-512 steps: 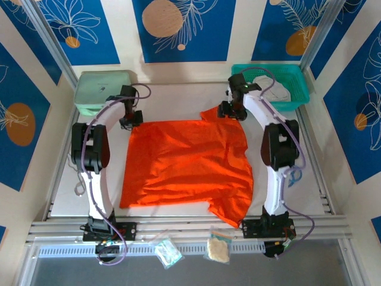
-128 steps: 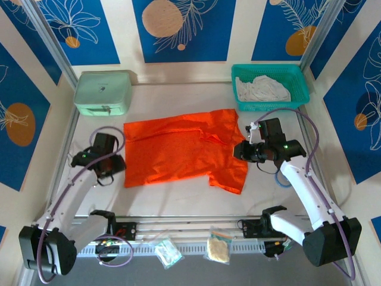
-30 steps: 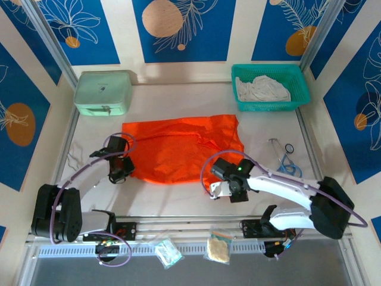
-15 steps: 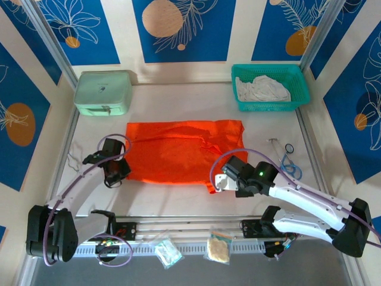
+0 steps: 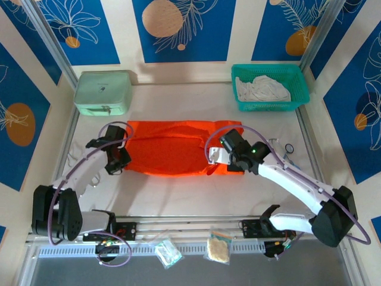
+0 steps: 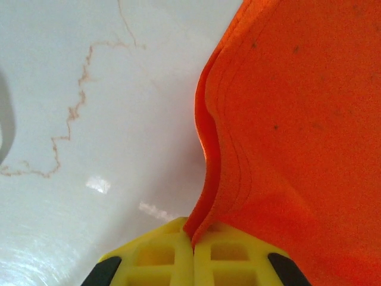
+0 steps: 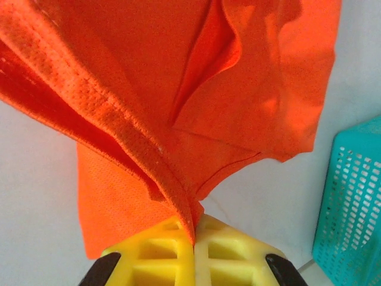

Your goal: Fold and stack the t-shirts

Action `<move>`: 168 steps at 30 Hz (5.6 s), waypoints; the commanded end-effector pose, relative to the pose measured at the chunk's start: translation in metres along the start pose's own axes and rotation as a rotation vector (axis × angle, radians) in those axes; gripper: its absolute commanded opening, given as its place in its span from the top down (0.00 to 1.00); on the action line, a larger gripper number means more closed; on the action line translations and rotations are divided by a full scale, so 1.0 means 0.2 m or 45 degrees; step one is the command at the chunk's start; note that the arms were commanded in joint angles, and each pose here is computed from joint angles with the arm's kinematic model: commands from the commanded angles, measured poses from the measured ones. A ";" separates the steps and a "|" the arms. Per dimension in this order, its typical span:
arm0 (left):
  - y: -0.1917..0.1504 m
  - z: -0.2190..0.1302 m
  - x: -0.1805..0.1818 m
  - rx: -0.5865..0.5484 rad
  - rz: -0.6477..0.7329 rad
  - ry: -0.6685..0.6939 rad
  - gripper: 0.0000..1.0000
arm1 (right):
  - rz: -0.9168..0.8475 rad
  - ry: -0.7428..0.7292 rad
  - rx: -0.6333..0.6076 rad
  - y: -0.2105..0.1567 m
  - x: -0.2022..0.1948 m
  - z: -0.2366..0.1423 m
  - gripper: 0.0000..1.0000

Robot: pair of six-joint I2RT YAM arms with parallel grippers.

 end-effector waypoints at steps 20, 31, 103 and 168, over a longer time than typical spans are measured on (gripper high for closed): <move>0.20 0.14 -0.01 0.022 0.065 0.242 1.00 | 0.186 0.038 -0.049 0.06 -0.31 0.38 1.00; 0.27 0.12 -0.01 0.006 0.036 0.271 0.81 | 0.281 0.074 -0.016 0.06 -0.37 0.56 1.00; 0.49 0.11 -0.33 -0.040 0.194 0.076 0.24 | 2.074 0.569 -0.181 -0.04 -0.01 -0.12 1.00; -0.68 0.22 -0.46 0.336 0.062 -0.302 0.46 | 2.125 0.826 0.110 0.40 -0.92 1.33 1.00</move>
Point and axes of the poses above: each hand's point on the last joint's axis, 136 mm out from that joint toward the fingers, its own z axis out along the fingers, its own x axis along the line the jaws close on, y = z × x, the point moved 4 cm from there along -z, back along the fingers, and after that the axes turned 5 degrees about z, right-handed, at the moved point
